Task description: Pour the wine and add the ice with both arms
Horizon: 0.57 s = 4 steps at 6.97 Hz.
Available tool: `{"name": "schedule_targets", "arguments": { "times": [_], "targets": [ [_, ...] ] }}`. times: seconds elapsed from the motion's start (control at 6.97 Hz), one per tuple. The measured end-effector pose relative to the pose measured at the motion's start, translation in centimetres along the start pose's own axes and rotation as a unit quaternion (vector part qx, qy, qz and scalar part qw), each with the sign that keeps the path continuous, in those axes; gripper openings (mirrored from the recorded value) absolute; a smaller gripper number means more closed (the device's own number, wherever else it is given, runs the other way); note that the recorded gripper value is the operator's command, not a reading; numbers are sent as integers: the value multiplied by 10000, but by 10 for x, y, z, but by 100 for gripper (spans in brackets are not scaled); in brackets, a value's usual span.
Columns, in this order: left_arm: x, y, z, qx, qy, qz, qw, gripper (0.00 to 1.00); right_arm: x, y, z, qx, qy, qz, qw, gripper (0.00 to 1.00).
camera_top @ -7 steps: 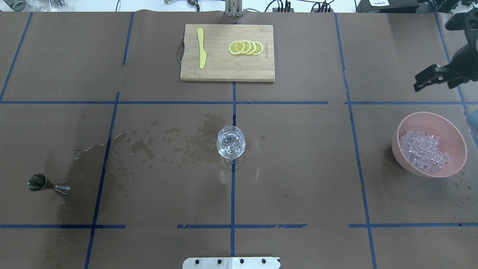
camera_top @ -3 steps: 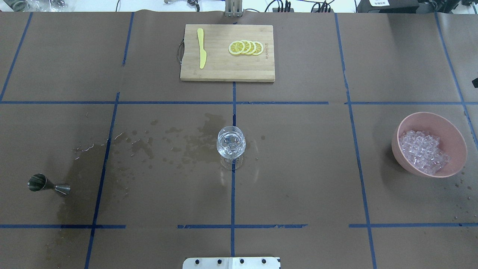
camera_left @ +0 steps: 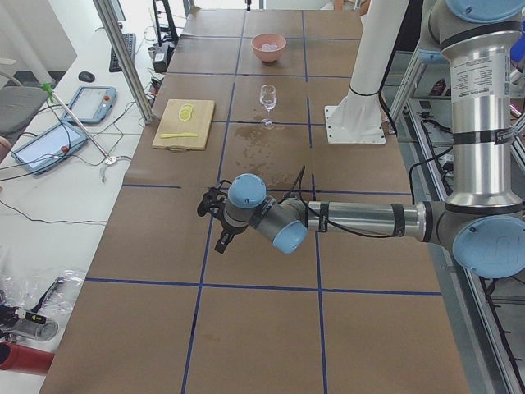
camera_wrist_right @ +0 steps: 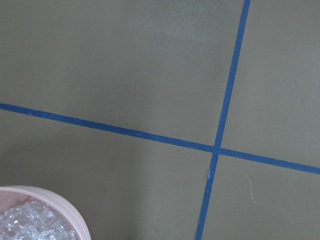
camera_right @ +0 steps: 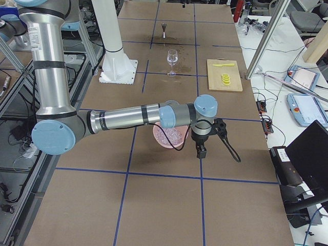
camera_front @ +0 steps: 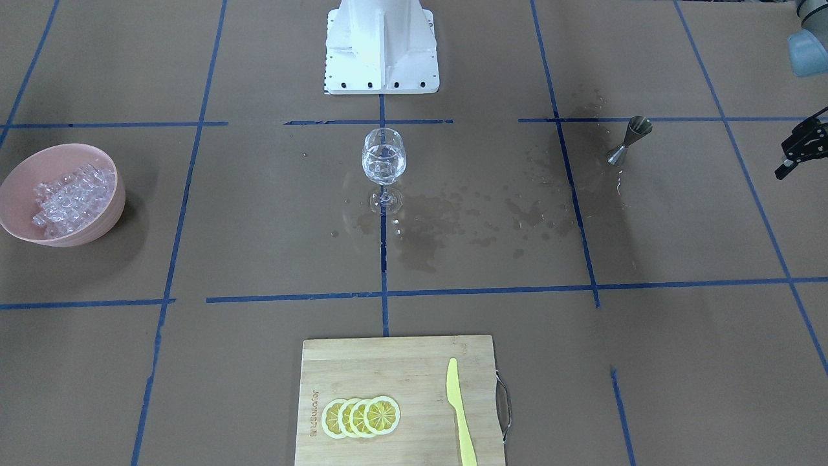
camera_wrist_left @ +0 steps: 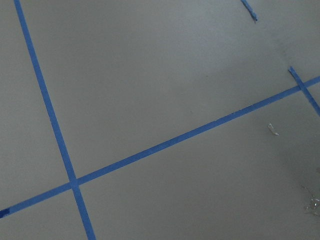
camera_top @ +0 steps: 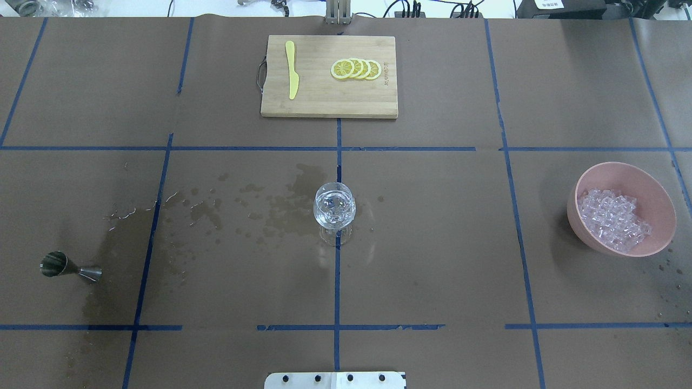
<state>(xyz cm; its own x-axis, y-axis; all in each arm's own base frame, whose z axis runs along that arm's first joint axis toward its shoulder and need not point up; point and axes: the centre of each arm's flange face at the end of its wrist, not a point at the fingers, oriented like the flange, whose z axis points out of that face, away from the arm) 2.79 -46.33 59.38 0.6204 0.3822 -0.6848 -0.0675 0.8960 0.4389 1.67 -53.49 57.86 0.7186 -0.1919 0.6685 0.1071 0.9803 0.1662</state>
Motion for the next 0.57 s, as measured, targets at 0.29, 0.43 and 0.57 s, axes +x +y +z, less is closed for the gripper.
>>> {"name": "schedule_targets", "arguments": {
  "times": [0.29, 0.43, 0.57],
  "targets": [
    [-20, -4, -19, -355, -161, -31, 9992, 100, 11, 3, 3, -31, -85, -25, 10000, 100],
    [-32, -13, -32, -540, -240, -156, 9981, 100, 13, 3, 4, -38, -101, -25, 9999, 100],
    [-45, -15, -50, -662, -300, -377, 9966, 100, 13, 3, 4, -37, -106, -29, 9999, 100]
  ]
}}
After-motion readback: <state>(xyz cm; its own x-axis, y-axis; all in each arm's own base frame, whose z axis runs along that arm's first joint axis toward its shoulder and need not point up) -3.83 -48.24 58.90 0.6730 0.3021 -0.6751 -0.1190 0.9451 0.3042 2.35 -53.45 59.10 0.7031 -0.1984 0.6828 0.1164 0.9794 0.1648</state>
